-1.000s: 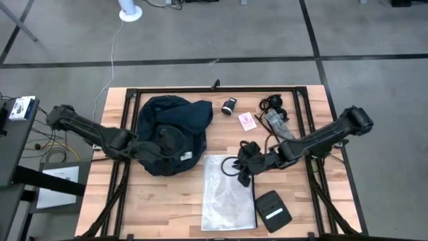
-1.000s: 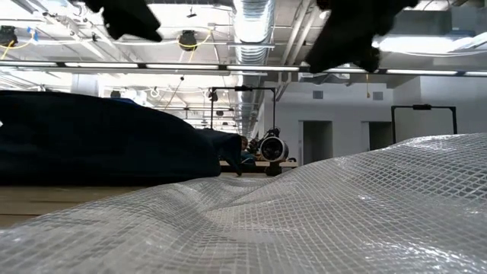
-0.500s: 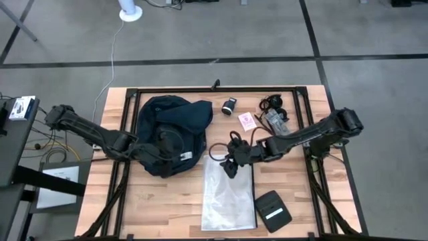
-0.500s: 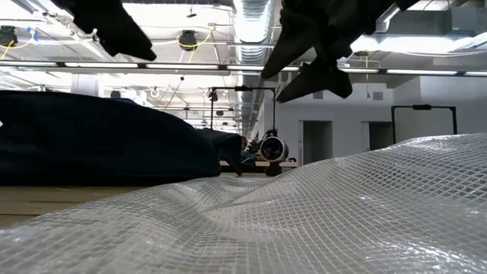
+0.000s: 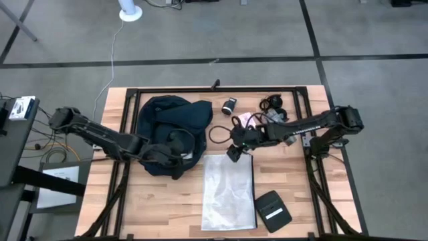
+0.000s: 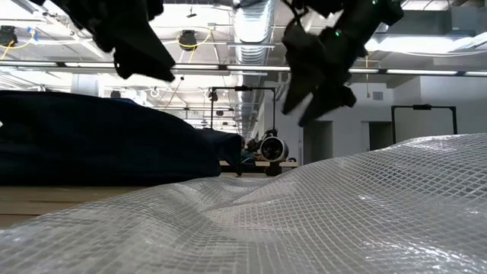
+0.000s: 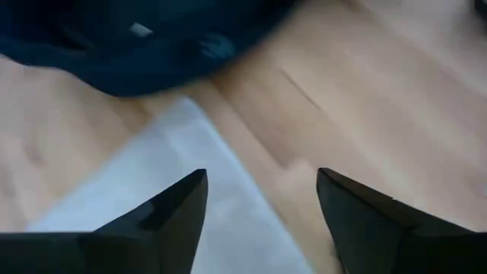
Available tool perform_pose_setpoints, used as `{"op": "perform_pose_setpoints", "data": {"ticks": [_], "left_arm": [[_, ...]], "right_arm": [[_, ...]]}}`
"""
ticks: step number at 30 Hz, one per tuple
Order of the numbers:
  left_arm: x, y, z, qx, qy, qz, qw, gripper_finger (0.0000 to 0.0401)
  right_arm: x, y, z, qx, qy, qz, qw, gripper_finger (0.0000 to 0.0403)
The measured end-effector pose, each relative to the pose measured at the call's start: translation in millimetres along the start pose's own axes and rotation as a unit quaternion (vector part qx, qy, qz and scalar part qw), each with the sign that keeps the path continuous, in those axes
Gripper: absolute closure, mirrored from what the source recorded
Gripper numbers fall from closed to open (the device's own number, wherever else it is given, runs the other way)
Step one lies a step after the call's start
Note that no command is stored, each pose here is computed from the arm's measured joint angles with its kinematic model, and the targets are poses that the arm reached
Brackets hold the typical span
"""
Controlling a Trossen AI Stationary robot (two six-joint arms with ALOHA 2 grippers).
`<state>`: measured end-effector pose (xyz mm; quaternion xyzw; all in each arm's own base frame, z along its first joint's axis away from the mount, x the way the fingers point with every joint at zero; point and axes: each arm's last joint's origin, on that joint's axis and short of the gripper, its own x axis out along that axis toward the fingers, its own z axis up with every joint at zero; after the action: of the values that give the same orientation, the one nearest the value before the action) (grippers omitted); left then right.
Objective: Unpack backpack
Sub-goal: Move the red game card to the top center of the table
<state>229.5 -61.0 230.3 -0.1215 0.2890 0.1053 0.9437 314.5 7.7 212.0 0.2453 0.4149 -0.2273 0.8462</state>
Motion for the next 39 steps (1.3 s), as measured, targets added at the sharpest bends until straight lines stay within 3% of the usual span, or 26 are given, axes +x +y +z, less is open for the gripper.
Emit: {"op": "perform_pose_setpoints", "data": {"ticks": [5,10,15,21,31,39], "left_arm": [[10.1,-4.2,-5.2,0.002,0.012,0.002,1.000,0.0236],[14.8,-5.2,-8.1,-0.008,0.019,0.007,1.000,0.0236],[15.6,-4.5,-7.6,-0.011,0.012,0.019,1.000,0.0236],[15.7,-3.1,-7.3,-0.008,0.001,0.040,0.999,0.0236],[15.6,-3.7,-2.1,-0.038,-0.038,0.060,0.997,0.0236],[12.6,-13.0,0.5,-0.035,-0.061,0.032,0.997,0.0236]], "right_arm": [[3.0,-26.3,3.3,0.018,0.046,-0.062,0.997,0.0111],[4.9,-63.1,13.0,0.081,0.090,-0.117,0.986,0.0069],[6.4,-96.0,28.3,0.137,0.091,-0.138,0.977,0.0037],[6.1,-121.5,38.8,0.161,0.083,-0.155,0.971,0.0007],[6.5,-122.0,40.7,0.138,0.079,-0.149,0.976,0.0003],[6.5,-89.6,26.2,0.086,0.095,-0.126,0.984,0.0003]]}}
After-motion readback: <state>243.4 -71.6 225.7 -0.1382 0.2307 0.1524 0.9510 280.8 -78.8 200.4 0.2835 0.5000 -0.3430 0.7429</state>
